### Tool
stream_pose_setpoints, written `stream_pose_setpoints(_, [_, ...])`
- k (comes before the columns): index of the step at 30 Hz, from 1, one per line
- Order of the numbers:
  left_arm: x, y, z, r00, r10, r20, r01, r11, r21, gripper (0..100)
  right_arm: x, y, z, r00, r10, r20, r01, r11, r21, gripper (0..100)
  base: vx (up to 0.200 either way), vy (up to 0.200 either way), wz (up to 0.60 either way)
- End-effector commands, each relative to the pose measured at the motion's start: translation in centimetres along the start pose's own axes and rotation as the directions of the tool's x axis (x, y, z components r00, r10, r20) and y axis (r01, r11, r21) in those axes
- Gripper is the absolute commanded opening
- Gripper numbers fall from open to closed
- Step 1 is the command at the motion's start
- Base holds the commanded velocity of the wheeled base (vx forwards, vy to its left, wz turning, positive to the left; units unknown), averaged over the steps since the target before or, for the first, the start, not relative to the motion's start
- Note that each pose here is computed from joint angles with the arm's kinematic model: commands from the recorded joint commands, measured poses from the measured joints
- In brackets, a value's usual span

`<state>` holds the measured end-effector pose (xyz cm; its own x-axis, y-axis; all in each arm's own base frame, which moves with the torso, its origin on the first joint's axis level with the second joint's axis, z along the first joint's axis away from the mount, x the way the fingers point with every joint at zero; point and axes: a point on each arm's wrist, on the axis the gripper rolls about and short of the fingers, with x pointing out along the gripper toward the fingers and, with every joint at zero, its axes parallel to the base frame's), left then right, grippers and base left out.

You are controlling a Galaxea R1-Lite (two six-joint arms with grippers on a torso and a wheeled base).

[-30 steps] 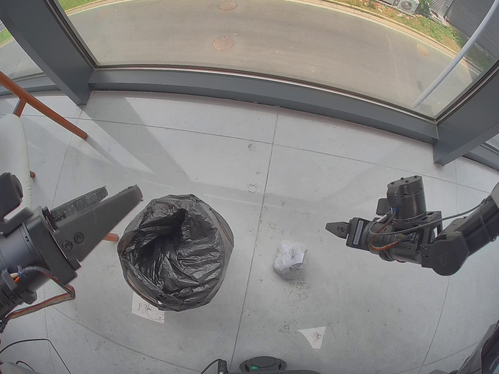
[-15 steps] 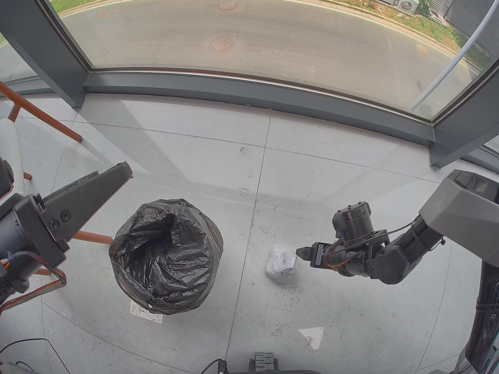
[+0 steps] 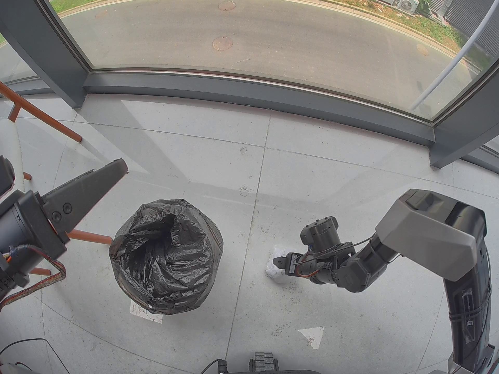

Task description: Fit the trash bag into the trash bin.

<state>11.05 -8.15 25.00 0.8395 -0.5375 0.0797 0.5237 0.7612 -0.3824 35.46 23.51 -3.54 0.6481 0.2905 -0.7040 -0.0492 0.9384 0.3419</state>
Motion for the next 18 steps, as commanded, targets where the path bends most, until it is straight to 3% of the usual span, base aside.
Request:
stream_pose_setpoints(1, [0.1,0.1,-0.2,1.000,0.004,-0.007,-0.004,1.000,0.000,100,1.7,0.5,-1.0,1.000,0.006,-0.012,-0.006,1.000,0.004,100,0.000,0.000,0.00])
stream_pose_setpoints(13, [0.1,0.1,-0.3,1.000,0.006,-0.014,-0.006,1.000,0.001,100,3.6,0.8,-0.8,1.000,0.005,0.004,-0.005,1.000,0.008,100,0.000,0.000,0.00])
stream_pose_setpoints(18, [0.1,0.1,-0.3,1.000,0.005,-0.011,-0.005,1.000,0.000,100,4.0,0.6,0.0,1.000,0.008,0.009,-0.009,0.999,0.052,100,0.000,0.000,0.00])
